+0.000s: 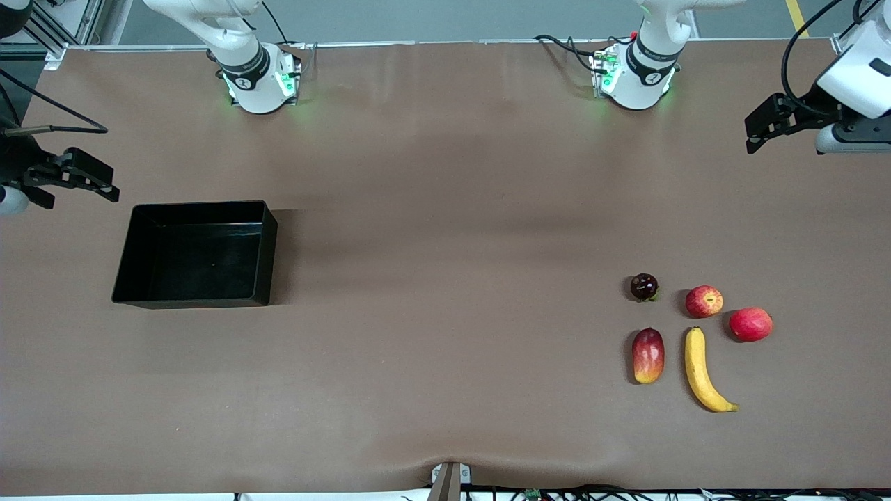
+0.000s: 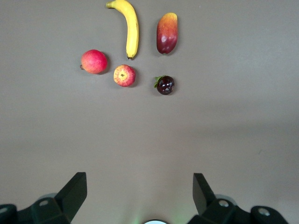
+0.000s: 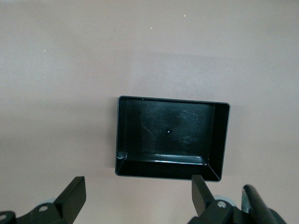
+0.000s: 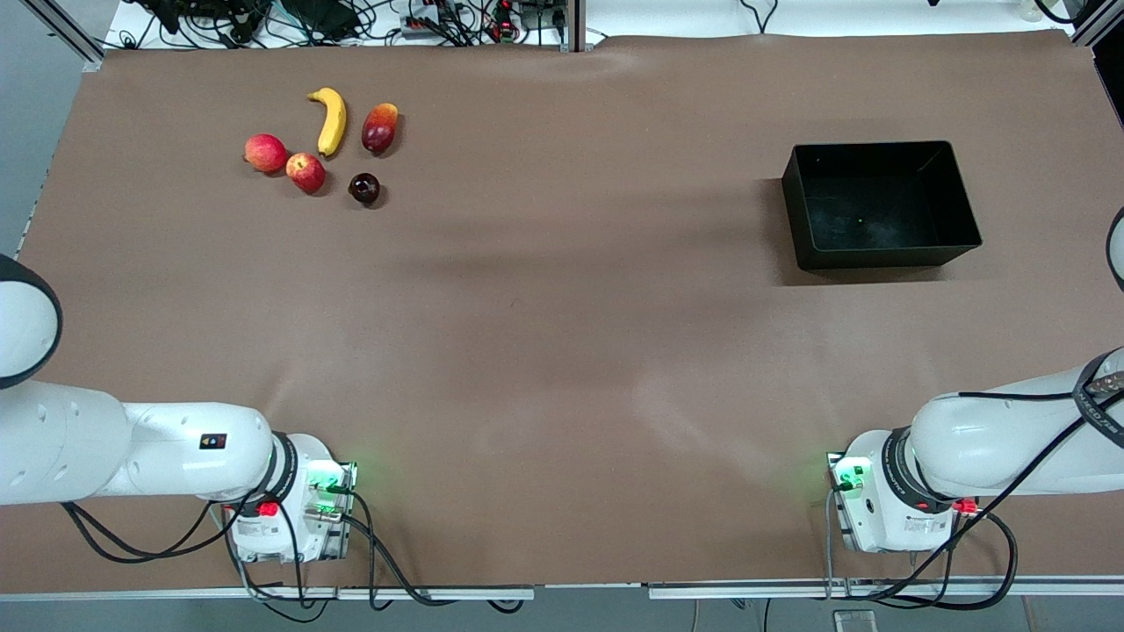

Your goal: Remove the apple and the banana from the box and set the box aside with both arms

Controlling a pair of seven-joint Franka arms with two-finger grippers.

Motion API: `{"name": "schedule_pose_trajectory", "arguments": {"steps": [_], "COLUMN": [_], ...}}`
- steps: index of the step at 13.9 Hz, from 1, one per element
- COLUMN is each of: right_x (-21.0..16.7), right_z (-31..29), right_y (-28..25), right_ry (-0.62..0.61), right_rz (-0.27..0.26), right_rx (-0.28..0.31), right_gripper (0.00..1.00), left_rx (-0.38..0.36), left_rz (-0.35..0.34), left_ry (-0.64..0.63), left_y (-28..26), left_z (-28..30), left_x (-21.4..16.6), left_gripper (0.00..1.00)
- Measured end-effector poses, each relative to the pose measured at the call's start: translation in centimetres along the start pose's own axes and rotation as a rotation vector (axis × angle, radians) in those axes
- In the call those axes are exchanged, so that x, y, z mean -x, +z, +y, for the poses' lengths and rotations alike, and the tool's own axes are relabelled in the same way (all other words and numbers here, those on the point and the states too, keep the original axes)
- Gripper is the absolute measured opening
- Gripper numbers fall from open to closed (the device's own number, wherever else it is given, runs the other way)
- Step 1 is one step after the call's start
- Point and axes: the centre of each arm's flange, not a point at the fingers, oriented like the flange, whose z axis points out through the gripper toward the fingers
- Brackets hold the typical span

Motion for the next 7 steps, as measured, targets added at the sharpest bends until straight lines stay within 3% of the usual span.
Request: {"name": "schedule_pose_trajectory", "arguments": {"steps": [7], "right_x": [2.3], "right_z": [0.7], "right_y": [0.8], "right_ry": [0.030], "right_rz": [0.011], "right_rx": [0.002], "right_gripper": [1.00], "left_rx": [0.016], "left_rz": [-0.003], "left_ry": [0.008], "left_y": [0.1], "left_z": [0.6], "left_x": [0.0], "left_gripper": [1.00]}}
